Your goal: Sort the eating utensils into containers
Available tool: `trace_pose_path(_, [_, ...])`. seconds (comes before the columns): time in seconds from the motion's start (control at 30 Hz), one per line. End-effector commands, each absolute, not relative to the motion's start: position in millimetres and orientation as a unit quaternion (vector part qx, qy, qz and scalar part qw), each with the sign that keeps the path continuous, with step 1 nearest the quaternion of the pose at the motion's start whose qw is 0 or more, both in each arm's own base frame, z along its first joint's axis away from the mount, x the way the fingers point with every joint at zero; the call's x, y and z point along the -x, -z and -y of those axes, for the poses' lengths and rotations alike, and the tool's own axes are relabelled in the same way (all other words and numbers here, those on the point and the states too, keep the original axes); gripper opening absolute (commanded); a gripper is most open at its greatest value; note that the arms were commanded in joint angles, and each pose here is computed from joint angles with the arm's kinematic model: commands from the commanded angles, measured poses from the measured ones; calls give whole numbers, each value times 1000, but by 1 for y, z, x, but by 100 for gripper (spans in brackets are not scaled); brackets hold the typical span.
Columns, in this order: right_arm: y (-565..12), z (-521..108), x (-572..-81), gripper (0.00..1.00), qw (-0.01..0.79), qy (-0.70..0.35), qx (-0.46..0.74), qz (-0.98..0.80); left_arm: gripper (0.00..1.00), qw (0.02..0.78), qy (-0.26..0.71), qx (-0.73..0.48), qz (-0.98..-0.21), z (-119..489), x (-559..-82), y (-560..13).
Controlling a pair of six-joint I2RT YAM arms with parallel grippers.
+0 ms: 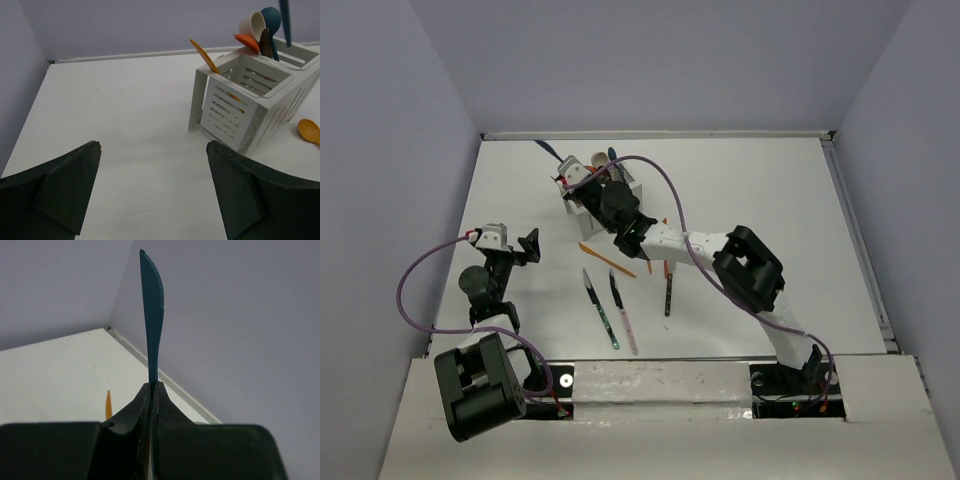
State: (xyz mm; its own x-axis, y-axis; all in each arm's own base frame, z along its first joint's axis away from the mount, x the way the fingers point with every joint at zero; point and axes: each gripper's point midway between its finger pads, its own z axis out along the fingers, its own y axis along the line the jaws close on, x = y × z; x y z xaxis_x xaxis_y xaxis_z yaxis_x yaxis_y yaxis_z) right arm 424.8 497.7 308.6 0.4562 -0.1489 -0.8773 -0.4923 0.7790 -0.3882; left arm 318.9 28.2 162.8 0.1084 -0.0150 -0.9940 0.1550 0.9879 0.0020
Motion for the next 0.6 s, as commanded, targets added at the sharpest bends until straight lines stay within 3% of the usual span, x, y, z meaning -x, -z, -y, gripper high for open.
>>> trace_pose_path(0.0, [-351, -523, -414, 0, 823, -153, 318, -446, 99, 768, 36, -73, -635, -29, -317, -182])
trace_pose_path(0.33, [-239, -540, -430, 0, 763, -171, 358, -511, 99, 766, 38, -72, -638, -30, -319, -181])
trace_pose_path(0.57, [-209, -525, -452, 0, 739, -185, 363, -537, 99, 767, 37, -72, -637, -30, -319, -182])
